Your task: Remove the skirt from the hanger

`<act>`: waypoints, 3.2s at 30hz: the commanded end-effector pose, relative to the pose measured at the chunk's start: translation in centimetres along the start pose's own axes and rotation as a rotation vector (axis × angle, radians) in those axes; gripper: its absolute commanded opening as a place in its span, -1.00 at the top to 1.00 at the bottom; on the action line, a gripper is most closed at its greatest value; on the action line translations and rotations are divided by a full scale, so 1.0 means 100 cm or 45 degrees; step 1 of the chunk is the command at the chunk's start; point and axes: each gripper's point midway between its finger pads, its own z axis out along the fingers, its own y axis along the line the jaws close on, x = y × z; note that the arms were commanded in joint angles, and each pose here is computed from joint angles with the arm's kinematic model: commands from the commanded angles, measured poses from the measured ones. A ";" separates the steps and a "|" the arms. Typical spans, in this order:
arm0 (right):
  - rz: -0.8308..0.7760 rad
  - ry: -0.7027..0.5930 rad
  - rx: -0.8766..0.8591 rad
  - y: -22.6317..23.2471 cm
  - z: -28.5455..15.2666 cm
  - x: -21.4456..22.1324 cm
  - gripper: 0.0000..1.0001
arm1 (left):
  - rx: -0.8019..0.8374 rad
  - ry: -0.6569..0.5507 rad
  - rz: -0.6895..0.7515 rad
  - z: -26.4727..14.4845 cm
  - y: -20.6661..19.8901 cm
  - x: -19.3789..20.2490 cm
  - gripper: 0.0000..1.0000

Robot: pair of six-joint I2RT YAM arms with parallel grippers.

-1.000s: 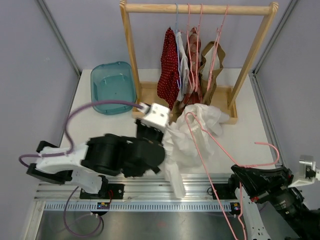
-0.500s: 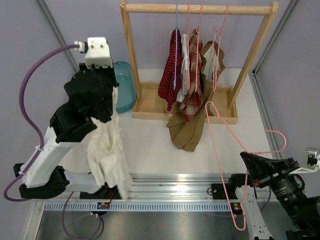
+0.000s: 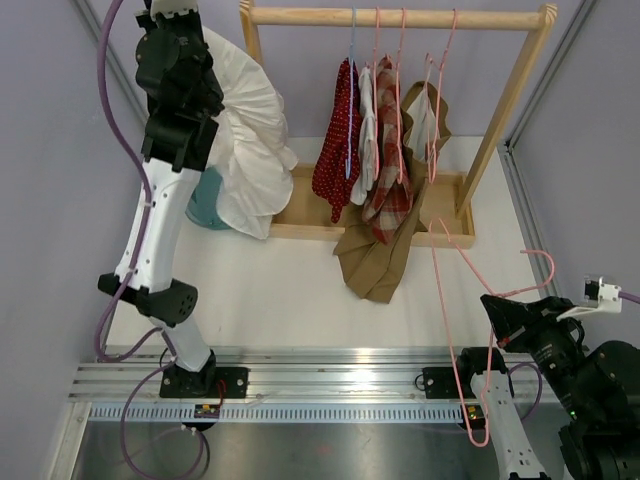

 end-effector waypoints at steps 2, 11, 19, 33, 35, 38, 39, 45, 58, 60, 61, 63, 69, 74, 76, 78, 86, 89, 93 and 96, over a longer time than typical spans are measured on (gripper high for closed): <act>-0.011 0.066 0.047 -0.011 0.020 0.005 1.00 | -0.082 -0.096 -0.120 0.060 0.007 0.034 1.00; -0.043 -0.043 0.127 -0.018 0.028 -0.022 1.00 | -0.049 0.258 -0.078 0.106 -0.024 0.197 -0.12; -0.097 -0.239 0.106 0.007 0.072 -0.108 1.00 | 0.249 0.588 -0.383 0.015 -0.038 0.199 -0.98; -0.335 -0.504 0.186 0.024 0.222 -0.266 1.00 | 0.596 0.909 -0.221 -0.219 -0.041 0.286 -0.98; -0.343 -0.539 0.174 0.027 0.236 -0.279 1.00 | 0.578 0.916 -0.200 -0.222 -0.036 0.293 -0.98; -0.358 -0.532 0.158 0.028 0.267 -0.289 1.00 | 0.569 0.946 -0.191 -0.224 -0.036 0.296 -0.98; -0.356 -0.525 0.156 0.026 0.284 -0.292 1.00 | 0.593 0.957 -0.194 -0.226 -0.040 0.297 -0.98; -0.399 -0.451 0.192 0.002 0.351 -0.283 1.00 | 0.626 0.962 -0.214 -0.229 -0.043 0.292 -0.98; -0.406 -0.326 0.473 -0.068 0.349 -0.225 0.91 | 0.661 0.991 -0.216 -0.239 -0.050 0.295 -0.98; -0.419 -0.338 0.528 -0.073 0.332 -0.228 -0.23 | 0.660 0.998 -0.210 -0.241 -0.051 0.297 -0.98; -0.420 -0.354 0.550 -0.073 0.325 -0.231 -0.61 | 0.664 0.996 -0.208 -0.243 -0.052 0.297 -0.98; -0.418 -0.397 0.542 -0.064 0.305 -0.240 -0.85 | 0.654 0.995 -0.197 -0.243 -0.051 0.297 -0.98; -0.387 -0.392 0.222 -0.001 0.275 -0.247 -0.89 | 0.640 0.986 -0.178 -0.243 -0.050 0.297 -0.98; -0.339 -0.297 0.021 0.030 0.275 -0.235 -0.86 | 0.635 0.987 -0.167 -0.245 -0.050 0.298 -0.98; -0.326 -0.267 -0.026 0.037 0.281 -0.230 -0.85 | 0.631 0.986 -0.165 -0.245 -0.050 0.299 -0.98; -0.309 -0.218 -0.066 0.042 0.289 -0.221 -0.83 | 0.629 0.982 -0.168 -0.246 -0.050 0.298 -0.98; -0.288 -0.065 -0.068 0.040 0.325 -0.182 -0.79 | 0.636 0.972 -0.152 -0.249 -0.052 0.297 -0.98; -0.285 -0.031 -0.054 0.038 0.335 -0.171 -0.77 | 0.640 0.971 -0.143 -0.250 -0.053 0.297 -0.98; -0.281 0.006 -0.044 0.035 0.345 -0.158 -0.72 | 0.646 0.970 -0.139 -0.251 -0.054 0.296 -0.98; -0.279 0.047 -0.031 0.032 0.353 -0.145 -0.48 | 0.645 0.971 -0.139 -0.251 -0.054 0.296 -0.98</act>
